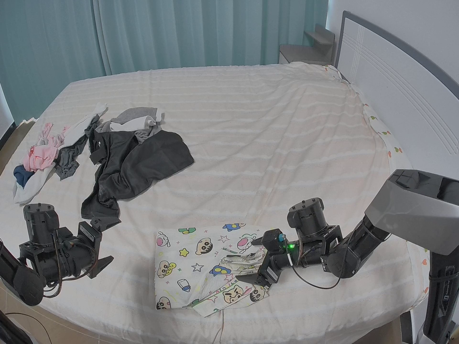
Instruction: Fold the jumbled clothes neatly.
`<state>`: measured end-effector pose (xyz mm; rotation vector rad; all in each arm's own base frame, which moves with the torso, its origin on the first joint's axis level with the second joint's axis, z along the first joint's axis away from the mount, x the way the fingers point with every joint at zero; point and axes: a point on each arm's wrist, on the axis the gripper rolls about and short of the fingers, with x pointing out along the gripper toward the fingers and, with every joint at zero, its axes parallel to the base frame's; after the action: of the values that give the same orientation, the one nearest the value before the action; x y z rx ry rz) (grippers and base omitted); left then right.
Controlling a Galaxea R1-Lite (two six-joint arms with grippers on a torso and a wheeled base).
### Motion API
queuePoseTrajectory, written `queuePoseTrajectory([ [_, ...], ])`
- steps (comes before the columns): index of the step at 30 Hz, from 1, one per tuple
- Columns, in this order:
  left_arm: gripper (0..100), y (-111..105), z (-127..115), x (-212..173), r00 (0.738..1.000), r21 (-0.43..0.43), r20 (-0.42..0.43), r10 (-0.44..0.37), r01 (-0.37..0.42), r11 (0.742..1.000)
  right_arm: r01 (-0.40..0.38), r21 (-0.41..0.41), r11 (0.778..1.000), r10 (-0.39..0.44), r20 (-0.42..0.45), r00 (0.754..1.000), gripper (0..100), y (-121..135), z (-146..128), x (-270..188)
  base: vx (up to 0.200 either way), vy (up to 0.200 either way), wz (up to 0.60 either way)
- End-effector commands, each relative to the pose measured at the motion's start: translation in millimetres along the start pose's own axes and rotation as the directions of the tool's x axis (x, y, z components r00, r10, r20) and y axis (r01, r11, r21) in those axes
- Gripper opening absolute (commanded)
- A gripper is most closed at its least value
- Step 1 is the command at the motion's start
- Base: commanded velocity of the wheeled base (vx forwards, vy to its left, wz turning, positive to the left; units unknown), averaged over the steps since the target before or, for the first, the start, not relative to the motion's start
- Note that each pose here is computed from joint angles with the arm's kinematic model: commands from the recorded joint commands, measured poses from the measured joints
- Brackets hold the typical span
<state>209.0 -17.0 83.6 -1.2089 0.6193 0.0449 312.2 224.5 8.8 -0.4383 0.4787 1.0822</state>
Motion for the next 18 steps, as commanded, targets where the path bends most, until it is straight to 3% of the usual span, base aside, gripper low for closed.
queuePoseTrajectory([
  [1,100,0.8,0.0,1.0,1.000,-0.002,-0.002,0.005,-0.005,1.000,0.000,-0.002,1.000,0.000,0.002,1.000,100,-4.5,-2.7,12.9,0.000,0.000,0.00],
  [6,100,2.7,-0.1,3.7,1.000,-0.005,-0.007,0.017,-0.017,1.000,-0.003,-0.002,1.000,0.003,0.000,1.000,100,-4.0,-3.6,14.3,0.000,0.000,0.00],
  [7,100,3.0,-0.1,4.0,1.000,-0.006,-0.008,0.018,-0.019,1.000,-0.005,-0.002,1.000,0.005,-0.001,1.000,0,-3.4,-3.9,14.8,0.000,0.000,0.00],
  [18,100,3.2,-0.1,4.2,1.000,-0.005,-0.008,0.020,-0.020,1.000,0.004,-0.018,1.000,-0.003,0.026,1.000,0,4.6,-9.4,8.4,0.000,0.000,0.00],
])
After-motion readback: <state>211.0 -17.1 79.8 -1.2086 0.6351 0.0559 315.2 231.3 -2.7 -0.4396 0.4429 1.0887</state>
